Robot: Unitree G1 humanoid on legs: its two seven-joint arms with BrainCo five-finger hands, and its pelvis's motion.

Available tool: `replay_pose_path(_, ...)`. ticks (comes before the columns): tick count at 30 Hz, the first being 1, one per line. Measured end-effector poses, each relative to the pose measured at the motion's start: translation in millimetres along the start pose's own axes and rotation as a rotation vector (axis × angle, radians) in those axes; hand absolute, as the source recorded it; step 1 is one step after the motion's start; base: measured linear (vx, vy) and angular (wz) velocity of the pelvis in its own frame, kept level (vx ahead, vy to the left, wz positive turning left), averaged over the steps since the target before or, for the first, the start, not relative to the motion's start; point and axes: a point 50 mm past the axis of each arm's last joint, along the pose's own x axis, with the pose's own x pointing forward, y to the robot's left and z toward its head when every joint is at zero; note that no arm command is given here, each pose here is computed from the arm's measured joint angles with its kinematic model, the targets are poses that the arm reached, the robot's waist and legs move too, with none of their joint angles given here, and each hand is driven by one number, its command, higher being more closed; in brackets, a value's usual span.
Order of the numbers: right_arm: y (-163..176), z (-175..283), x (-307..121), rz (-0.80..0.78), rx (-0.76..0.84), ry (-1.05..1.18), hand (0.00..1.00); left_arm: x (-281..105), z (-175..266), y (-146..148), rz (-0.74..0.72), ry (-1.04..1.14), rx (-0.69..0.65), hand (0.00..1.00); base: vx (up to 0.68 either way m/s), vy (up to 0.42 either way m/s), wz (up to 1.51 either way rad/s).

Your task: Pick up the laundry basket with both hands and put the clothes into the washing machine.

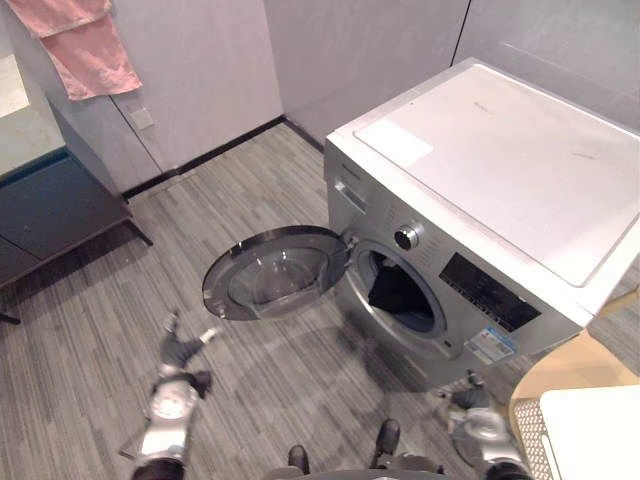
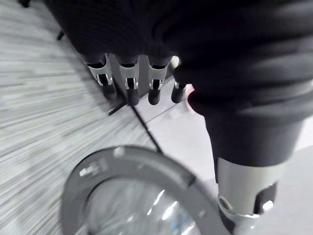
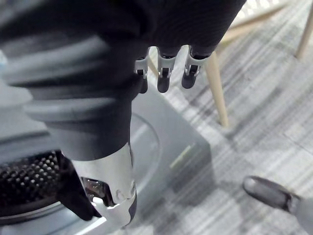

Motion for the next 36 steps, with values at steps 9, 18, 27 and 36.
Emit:
replay_pose_path(9, -9, -57, -17, 0.012, -0.003, 0.201, 0.0, 59, 70, 64, 0.159, -0.181, 0.272, 0.0, 0.0, 0.027, -0.08)
replay_pose_path(18, -7, -39, -7, 0.023, 0.043, 0.165, 0.0, 75, 118, 56, 0.088, -0.295, 0.357, 0.0, 0.0, 0.039, -0.08)
replay_pose_path(27, -4, -18, 1, 0.039, 0.058, 0.105, 0.0, 88, 112, 27, -0.032, -0.223, 0.435, 0.0, -0.02, 0.049, -0.06)
replay_pose_path(36, 62, 76, 4, 0.175, 0.079, -0.184, 0.0, 102, 180, 9, 0.002, -0.369, 0.425, 0.0, -0.05, 0.036, 0.0)
